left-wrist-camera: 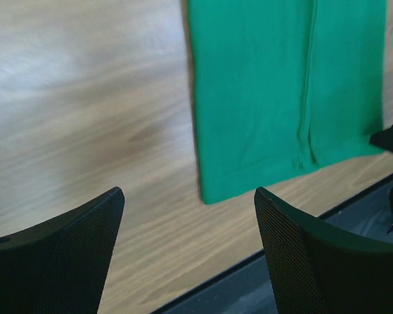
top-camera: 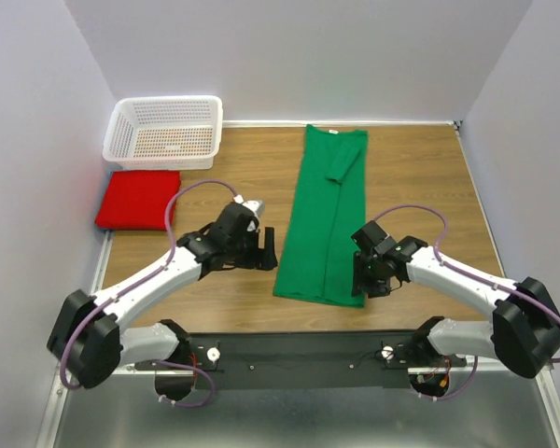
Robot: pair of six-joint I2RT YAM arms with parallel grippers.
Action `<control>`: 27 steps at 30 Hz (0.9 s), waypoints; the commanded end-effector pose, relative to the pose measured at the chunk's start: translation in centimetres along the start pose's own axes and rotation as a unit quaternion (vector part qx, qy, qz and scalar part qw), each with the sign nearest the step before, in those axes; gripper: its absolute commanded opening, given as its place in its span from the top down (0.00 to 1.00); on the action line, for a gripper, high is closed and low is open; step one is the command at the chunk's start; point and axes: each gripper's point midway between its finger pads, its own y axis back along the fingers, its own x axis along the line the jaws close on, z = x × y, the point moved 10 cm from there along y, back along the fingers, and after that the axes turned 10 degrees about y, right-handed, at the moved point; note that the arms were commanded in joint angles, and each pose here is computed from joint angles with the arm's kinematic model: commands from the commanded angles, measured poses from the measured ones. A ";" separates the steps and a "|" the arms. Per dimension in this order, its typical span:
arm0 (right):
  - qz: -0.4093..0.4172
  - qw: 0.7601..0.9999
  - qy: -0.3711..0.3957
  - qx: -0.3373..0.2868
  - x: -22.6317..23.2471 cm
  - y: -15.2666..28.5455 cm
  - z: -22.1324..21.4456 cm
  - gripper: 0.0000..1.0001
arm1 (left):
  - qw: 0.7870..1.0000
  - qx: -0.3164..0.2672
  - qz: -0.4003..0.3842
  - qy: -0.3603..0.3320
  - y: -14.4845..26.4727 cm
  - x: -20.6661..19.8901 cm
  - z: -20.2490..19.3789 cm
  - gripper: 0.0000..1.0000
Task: Fold and stack the t-shirts
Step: Fold the tshirt
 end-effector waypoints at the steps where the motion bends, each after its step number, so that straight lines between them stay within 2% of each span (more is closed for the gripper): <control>1: -0.019 1.000 -0.007 0.022 -0.5 -0.8 -0.6 0.48 | 0.999 0.026 0.025 -0.006 -0.9 -1.2 -0.7 0.12; 10: -0.040 0.998 -0.012 0.044 -0.8 -1.9 -1.0 0.59 | 0.997 0.050 0.055 -0.024 -2.4 -2.1 -1.6 0.13; 21: -0.042 0.997 -0.005 0.068 -0.8 -2.7 -1.4 0.77 | 0.992 0.072 0.087 -0.050 -4.1 -3.0 -2.4 0.14; 27: -0.038 0.997 -0.003 0.064 -0.8 -2.6 -1.3 0.82 | 0.989 0.089 0.103 -0.063 -4.9 -3.6 -3.0 0.30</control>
